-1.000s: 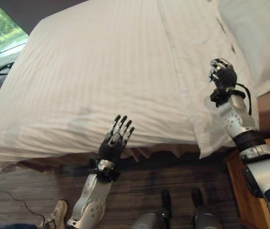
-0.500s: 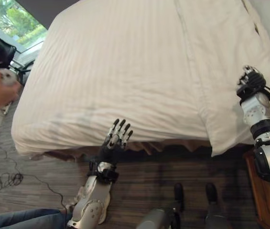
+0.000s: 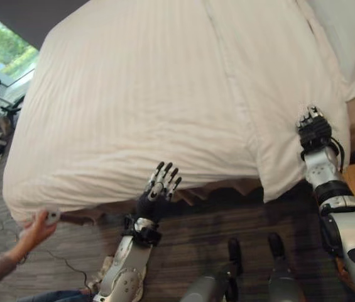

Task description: Making the bed.

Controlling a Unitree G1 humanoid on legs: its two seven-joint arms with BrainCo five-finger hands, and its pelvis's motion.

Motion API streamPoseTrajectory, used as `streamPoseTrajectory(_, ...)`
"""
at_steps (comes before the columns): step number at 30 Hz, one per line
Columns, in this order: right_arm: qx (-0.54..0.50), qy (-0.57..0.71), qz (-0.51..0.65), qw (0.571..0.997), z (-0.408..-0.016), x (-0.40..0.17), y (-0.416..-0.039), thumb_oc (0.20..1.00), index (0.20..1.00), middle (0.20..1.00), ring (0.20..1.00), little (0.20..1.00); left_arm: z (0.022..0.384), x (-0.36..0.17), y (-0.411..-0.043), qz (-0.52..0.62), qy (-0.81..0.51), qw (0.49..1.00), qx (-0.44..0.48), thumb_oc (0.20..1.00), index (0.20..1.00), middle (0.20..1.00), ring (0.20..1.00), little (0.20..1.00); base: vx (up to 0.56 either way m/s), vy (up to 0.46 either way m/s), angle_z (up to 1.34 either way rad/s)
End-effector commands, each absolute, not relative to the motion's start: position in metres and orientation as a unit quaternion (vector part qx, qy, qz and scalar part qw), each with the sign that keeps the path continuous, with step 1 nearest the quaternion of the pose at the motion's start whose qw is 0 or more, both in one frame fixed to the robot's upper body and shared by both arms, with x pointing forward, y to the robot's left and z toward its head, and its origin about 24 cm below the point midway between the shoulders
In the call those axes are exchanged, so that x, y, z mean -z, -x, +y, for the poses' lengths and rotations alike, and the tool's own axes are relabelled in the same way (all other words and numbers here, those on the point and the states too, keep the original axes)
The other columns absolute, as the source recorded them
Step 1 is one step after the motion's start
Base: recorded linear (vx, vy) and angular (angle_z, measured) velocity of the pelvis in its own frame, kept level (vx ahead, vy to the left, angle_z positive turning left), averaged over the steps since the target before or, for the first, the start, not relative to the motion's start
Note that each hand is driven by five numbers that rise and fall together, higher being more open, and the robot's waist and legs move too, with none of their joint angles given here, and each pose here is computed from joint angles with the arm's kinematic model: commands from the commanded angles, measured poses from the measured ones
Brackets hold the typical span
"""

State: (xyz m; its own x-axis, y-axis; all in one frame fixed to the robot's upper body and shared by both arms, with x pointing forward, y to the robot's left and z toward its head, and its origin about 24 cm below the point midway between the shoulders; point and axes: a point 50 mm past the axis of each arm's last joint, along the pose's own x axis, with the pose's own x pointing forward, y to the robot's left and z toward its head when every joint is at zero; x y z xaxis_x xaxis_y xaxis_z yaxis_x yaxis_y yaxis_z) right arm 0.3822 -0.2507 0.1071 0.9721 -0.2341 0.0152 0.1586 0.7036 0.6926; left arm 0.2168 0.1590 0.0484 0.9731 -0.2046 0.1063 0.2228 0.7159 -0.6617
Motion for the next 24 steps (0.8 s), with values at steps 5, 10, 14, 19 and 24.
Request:
streamPoseTrajectory(5, 0.309, -0.385, 0.155, 0.856, -0.294, 0.043, -0.276, 0.200, 0.200, 0.200, 0.200, 0.200, 0.155, -0.064, -0.226, -0.079, 0.374, 0.917, 0.111, 1.000, 1.000, 1.000, 1.000, 1.000, 0.02, 0.011, -0.04)
streamPoseTrajectory(10, 0.325, -0.362, 0.167, 0.858, -0.304, 0.049, -0.262, 0.200, 0.200, 0.200, 0.200, 0.200, 0.159, -0.065, -0.226, -0.085, 0.377, 0.917, 0.102, 1.000, 1.000, 1.000, 1.000, 1.000, 0.00, 0.006, -0.02)
streamPoseTrajectory(14, 0.251, -0.269, 0.146, 0.918, -0.300, 0.039, -0.257, 0.200, 0.200, 0.200, 0.200, 0.200, 0.170, -0.063, -0.224, -0.089, 0.357, 0.926, 0.081, 1.000, 1.000, 1.000, 1.000, 1.000, -0.02, -0.006, 0.04)
streamPoseTrajectory(19, 0.182, -0.166, 0.116, 0.962, -0.298, 0.023, -0.230, 0.200, 0.200, 0.200, 0.200, 0.200, 0.195, -0.031, -0.217, -0.015, 0.259, 0.964, 0.061, 1.000, 1.000, 1.000, 1.000, 1.000, 0.01, -0.034, 0.15)
streamPoseTrajectory(24, 0.135, -0.147, 0.155, 0.968, -0.280, 0.040, -0.204, 0.200, 0.200, 0.200, 0.200, 0.200, 0.214, -0.007, -0.212, 0.049, 0.170, 0.983, 0.048, 1.000, 1.000, 1.000, 1.000, 1.000, 0.04, -0.002, 0.21)
